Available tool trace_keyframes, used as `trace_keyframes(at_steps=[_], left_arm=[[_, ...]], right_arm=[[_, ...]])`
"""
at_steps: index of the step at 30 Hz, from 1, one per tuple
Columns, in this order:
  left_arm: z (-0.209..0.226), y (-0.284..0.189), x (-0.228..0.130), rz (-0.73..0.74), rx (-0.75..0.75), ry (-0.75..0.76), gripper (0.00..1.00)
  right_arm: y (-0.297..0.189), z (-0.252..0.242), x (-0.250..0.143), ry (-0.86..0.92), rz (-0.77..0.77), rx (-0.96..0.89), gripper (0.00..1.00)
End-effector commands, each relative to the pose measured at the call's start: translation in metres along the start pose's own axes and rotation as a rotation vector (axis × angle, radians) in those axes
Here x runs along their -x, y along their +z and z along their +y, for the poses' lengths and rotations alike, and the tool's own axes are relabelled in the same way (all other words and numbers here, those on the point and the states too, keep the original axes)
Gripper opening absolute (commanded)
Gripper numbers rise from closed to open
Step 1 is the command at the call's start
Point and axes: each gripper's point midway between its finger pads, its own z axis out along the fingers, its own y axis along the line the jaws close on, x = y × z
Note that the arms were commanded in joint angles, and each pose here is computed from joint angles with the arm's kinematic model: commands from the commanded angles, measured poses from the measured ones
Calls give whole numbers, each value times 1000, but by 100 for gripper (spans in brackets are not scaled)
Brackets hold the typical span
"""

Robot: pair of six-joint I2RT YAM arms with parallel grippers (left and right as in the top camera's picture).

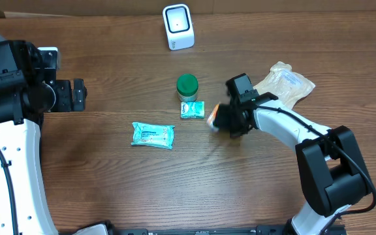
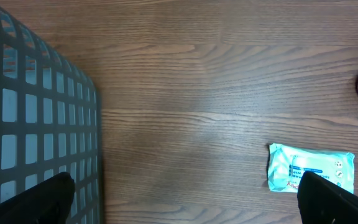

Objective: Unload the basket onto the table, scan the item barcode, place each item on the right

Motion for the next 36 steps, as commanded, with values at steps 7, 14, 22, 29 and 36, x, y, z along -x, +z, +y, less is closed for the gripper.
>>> trace_keyframes(at_steps=[7, 14, 22, 29, 36], left_arm=[[3, -10, 7, -33, 12, 11, 100], [3, -10, 7, -33, 13, 11, 100], [3, -10, 7, -33, 12, 12, 99], [3, -10, 7, -33, 12, 12, 99], [3, -10, 7, -33, 13, 11, 100]], right_arm=[[-20, 29, -61, -359, 252, 342, 4], [-149, 134, -61, -548, 136, 936, 4], [-233, 174, -66, -665, 135, 1253, 4], [-247, 185, -55, -568, 208, 1246, 4], [-250, 192, -44, -502, 197, 1215, 4]])
